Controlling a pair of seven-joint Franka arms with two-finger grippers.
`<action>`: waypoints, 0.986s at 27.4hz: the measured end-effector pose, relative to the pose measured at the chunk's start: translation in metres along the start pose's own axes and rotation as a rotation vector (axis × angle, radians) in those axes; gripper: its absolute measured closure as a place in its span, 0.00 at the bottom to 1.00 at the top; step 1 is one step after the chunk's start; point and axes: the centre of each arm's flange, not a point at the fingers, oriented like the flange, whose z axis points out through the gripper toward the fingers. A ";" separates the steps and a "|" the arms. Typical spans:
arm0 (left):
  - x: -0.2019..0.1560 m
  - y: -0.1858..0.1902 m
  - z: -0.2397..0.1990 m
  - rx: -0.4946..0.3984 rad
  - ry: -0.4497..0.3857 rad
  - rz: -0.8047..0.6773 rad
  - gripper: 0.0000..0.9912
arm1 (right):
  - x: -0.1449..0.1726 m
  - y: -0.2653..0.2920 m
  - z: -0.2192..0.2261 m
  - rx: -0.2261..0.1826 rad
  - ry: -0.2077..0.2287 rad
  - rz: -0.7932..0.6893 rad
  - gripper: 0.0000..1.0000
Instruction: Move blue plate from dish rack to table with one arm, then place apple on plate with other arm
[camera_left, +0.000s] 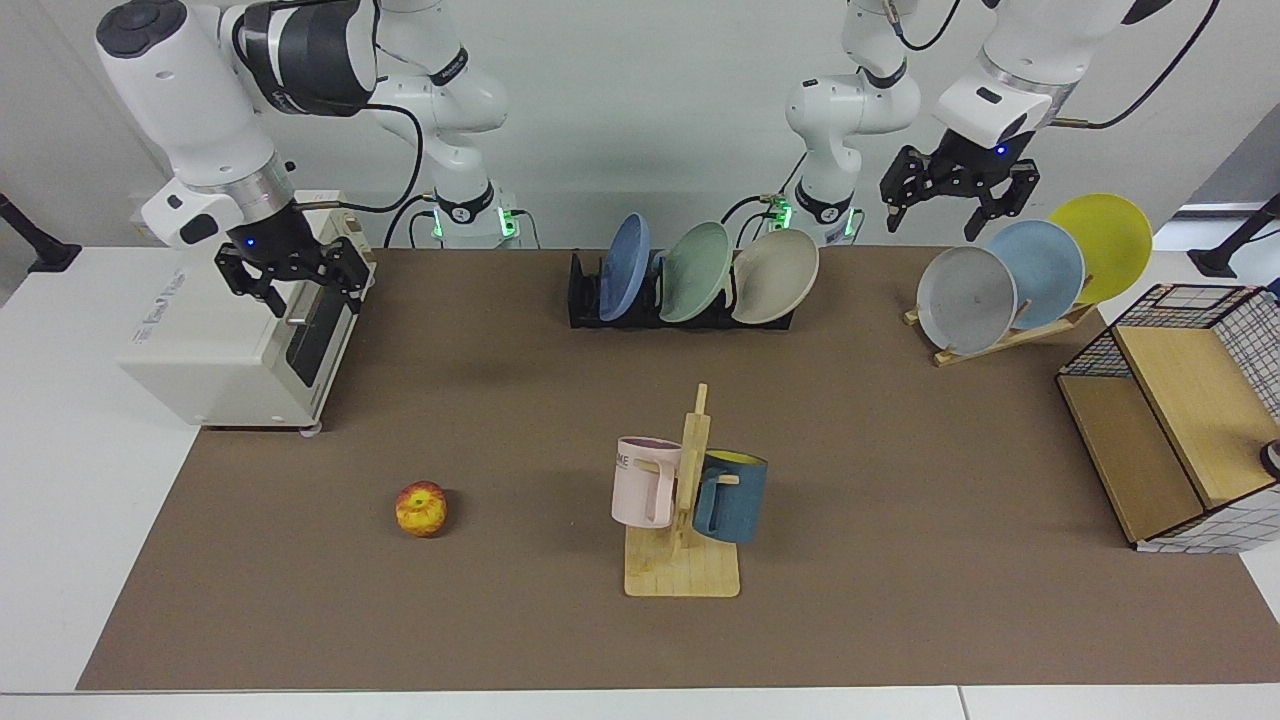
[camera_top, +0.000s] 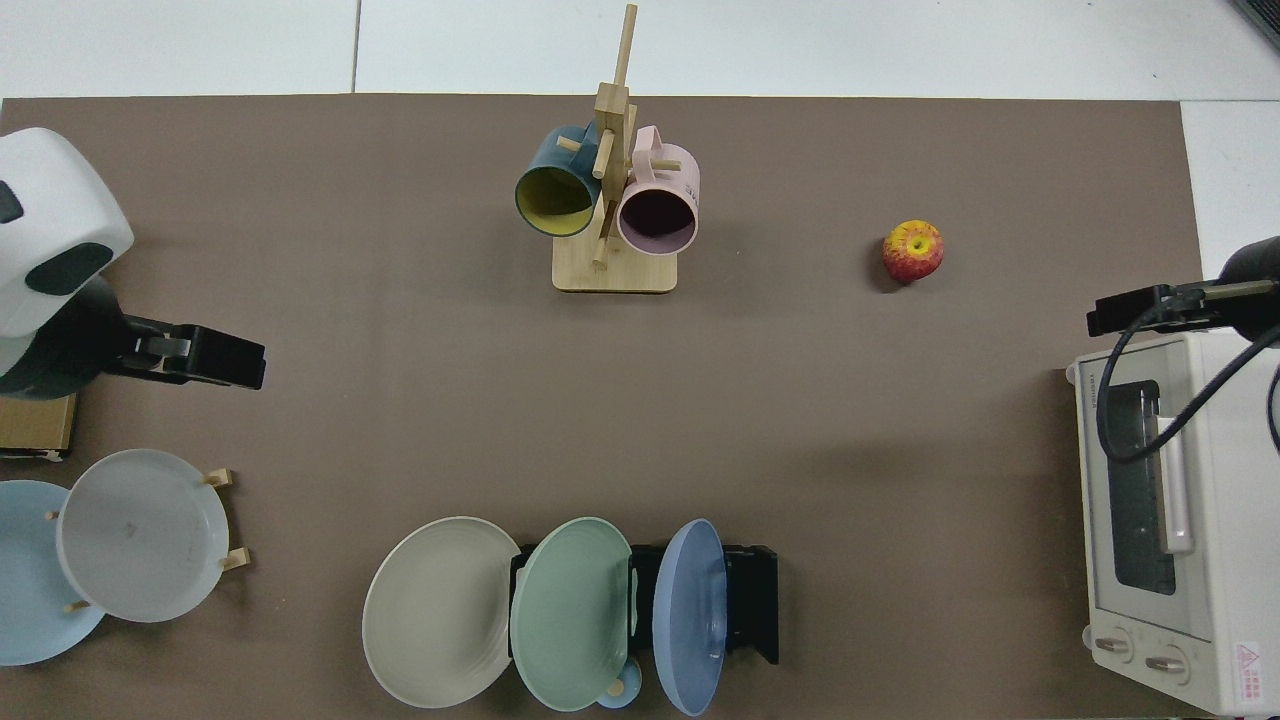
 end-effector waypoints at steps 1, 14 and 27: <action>0.000 0.000 0.000 0.000 0.000 0.000 0.00 | 0.000 0.000 0.000 0.000 0.000 0.000 0.00; 0.000 0.000 0.000 0.000 -0.001 -0.001 0.00 | 0.000 0.000 0.000 0.000 0.000 0.000 0.00; -0.002 0.008 0.003 0.001 -0.009 0.007 0.00 | 0.000 0.000 0.000 0.000 0.000 0.000 0.00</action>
